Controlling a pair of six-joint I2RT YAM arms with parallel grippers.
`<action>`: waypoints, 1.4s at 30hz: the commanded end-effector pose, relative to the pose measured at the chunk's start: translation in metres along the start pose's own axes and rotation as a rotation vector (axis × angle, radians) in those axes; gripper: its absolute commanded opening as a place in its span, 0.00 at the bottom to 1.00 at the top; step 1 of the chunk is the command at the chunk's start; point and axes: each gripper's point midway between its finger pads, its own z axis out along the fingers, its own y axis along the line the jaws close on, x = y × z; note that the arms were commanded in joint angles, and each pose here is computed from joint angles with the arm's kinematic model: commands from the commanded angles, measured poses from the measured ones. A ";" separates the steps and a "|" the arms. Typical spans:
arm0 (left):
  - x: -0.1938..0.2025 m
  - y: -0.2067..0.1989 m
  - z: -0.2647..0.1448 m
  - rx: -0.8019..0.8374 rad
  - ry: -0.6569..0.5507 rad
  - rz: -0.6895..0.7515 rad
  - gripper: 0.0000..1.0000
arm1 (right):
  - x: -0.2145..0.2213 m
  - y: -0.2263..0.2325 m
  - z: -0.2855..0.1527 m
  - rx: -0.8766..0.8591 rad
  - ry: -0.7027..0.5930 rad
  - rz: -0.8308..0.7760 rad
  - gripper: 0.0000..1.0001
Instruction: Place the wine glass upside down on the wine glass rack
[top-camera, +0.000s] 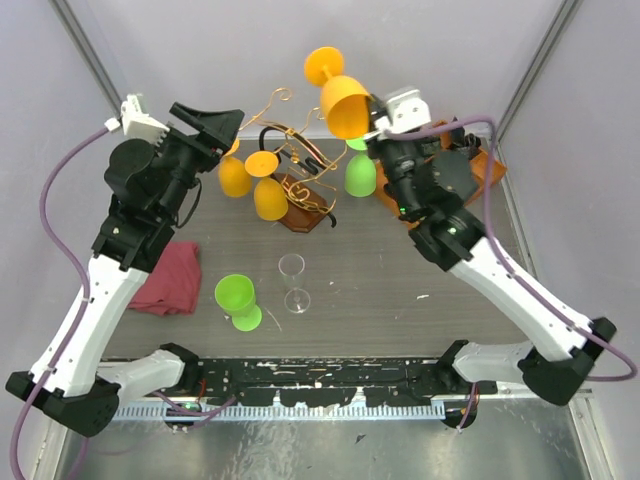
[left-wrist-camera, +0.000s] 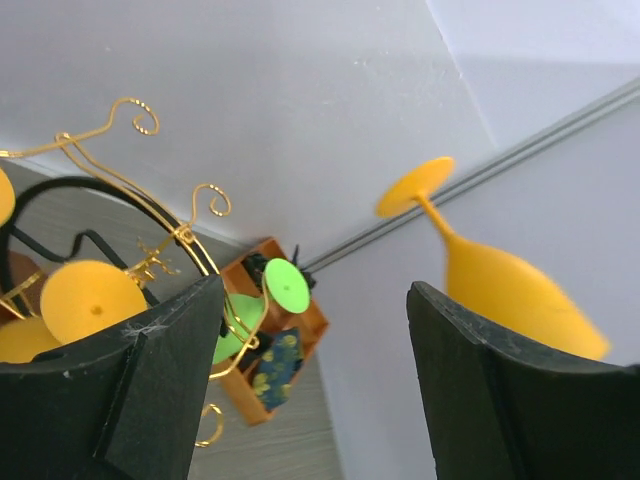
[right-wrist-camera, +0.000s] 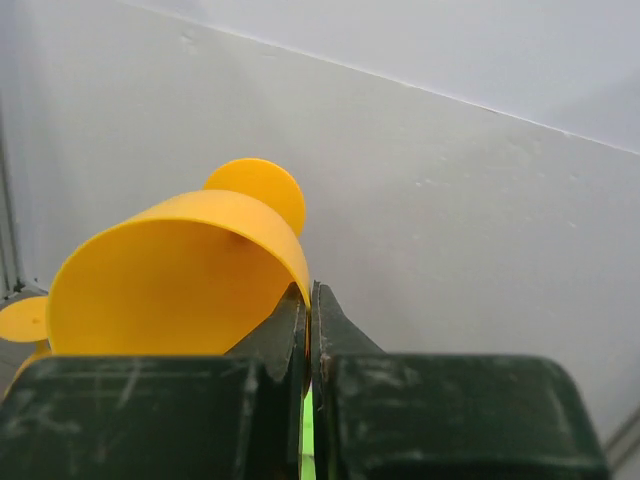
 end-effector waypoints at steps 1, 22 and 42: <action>-0.020 -0.004 -0.009 0.012 -0.127 -0.335 0.79 | -0.031 0.038 0.017 -0.123 -0.273 -0.015 0.01; 0.010 0.002 0.002 0.028 -0.051 -0.734 0.65 | -0.001 0.130 0.015 -0.351 -0.294 0.044 0.01; 0.013 0.004 0.006 0.024 -0.046 -0.713 0.57 | -0.010 0.153 0.011 -0.403 -0.302 0.066 0.01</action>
